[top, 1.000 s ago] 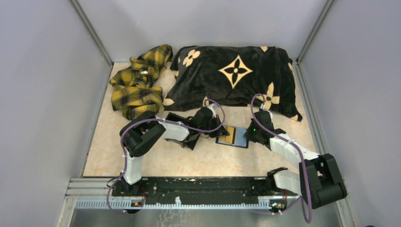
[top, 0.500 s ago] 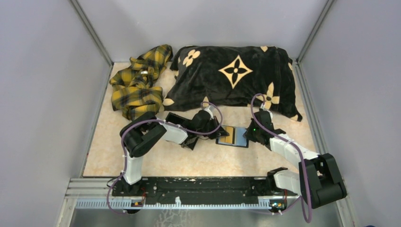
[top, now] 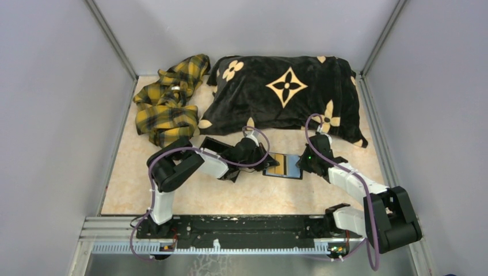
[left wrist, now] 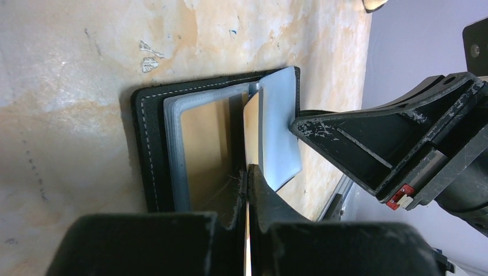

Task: Put the credit cards into the card holder
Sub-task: Insert the credit card into the card holder.

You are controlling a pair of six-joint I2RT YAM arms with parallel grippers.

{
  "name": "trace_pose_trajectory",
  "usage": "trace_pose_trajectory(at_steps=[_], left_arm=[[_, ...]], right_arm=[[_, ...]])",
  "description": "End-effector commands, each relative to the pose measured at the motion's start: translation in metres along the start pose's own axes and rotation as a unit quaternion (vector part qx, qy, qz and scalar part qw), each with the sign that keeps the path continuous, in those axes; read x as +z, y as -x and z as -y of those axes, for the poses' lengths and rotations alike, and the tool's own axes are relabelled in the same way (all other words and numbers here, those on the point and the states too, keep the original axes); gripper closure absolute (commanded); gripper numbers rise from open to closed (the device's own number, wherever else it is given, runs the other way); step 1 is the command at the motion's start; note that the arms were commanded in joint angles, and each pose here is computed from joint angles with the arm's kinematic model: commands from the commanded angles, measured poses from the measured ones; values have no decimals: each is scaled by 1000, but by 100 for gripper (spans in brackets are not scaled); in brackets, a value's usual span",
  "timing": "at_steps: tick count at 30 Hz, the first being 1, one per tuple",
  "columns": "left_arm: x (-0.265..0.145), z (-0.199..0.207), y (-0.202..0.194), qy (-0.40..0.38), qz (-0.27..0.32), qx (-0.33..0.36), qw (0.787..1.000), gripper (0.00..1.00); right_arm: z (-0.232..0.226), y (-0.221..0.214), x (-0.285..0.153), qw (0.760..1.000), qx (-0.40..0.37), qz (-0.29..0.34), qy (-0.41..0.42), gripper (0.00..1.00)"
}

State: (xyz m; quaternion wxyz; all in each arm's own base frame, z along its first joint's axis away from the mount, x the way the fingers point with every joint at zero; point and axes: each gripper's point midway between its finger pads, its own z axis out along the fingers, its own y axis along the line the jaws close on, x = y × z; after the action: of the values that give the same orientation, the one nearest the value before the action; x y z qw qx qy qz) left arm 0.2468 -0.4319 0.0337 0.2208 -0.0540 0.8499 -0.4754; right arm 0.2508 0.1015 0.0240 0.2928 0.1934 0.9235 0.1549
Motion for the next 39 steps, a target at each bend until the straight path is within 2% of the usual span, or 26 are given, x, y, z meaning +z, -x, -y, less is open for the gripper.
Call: trace_pose_trajectory(at_steps=[1, 16, 19, 25, 28, 34, 39], left_arm=[[6, -23, -15, 34, -5, -3, 999, 100], [12, -31, -34, 41, -28, -1, 999, 99], [15, -33, -39, 47, -38, 2, 998, 84], [16, -35, -43, 66, -49, 19, 996, 63], [15, -35, -44, 75, -53, 27, 995, 55], [10, -42, -44, 113, -69, 53, 990, 42], [2, -54, -43, 164, -85, 78, 980, 37]], right_arm=[[24, -15, 3, 999, -5, -18, -40, 100], [21, -14, 1, 999, -5, -17, -32, 100], [17, -9, -3, 1000, -8, -12, -25, 100], [12, 5, -13, 999, -17, 8, -27, 83], [12, 8, -16, 999, -16, 17, -27, 78], [14, 9, -17, 999, -11, 22, -33, 77], [15, 10, -17, 999, -10, 23, -34, 77]])
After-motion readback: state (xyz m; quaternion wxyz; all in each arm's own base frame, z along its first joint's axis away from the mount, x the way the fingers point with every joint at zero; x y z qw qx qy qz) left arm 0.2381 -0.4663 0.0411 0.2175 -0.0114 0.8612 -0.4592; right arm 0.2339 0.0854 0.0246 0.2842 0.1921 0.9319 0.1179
